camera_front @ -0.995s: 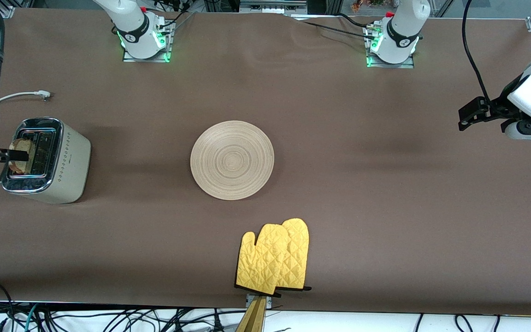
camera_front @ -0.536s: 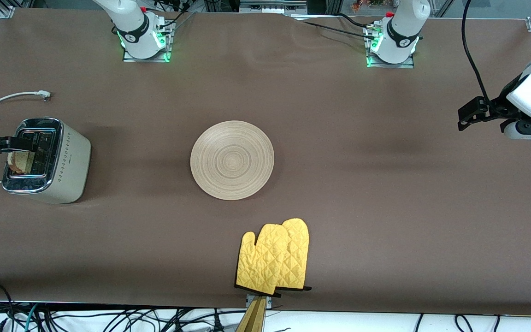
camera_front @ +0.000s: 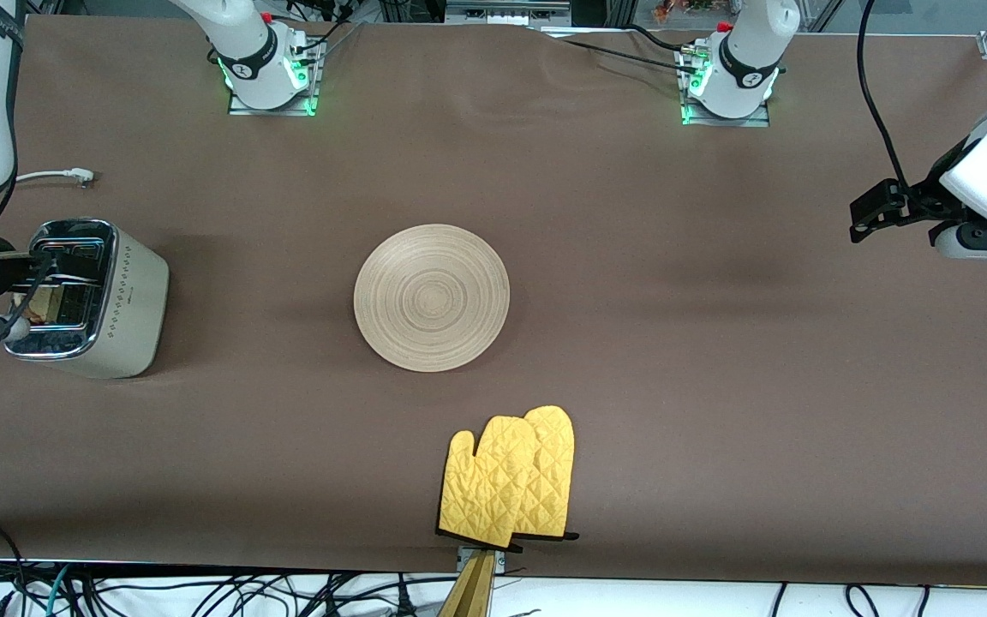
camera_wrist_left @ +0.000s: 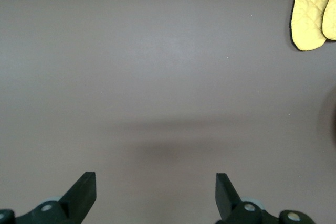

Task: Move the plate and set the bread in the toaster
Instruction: 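Open the right gripper to release the bread in the slot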

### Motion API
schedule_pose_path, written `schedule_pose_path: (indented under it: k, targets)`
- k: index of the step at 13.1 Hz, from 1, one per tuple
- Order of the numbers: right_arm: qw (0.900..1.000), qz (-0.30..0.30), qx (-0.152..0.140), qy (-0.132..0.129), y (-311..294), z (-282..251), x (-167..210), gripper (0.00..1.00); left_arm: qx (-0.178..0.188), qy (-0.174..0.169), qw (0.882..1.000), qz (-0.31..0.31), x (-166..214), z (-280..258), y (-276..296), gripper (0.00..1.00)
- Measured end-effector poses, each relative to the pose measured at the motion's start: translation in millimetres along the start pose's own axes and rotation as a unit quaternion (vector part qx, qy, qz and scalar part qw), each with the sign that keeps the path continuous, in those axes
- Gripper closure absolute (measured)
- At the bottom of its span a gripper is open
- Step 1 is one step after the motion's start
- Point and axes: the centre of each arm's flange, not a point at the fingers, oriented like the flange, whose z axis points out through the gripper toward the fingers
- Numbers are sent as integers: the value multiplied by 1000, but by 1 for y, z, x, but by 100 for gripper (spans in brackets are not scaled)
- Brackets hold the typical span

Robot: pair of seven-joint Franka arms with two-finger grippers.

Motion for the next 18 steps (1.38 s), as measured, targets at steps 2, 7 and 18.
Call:
schedule_pose_path:
  k: [2, 7, 18]
  targets:
    - [1000, 7, -2, 5, -12, -7, 1, 0, 0, 0, 1000, 0, 0, 0, 0, 0]
    - [998, 18, -59, 27, -68, -37, -5, 0, 0, 0, 1000, 0, 0, 0, 0, 0]
    - [978, 200, -59, 32, -70, 7, 3, 0, 0, 0, 1000, 1, 0, 0, 1, 0]
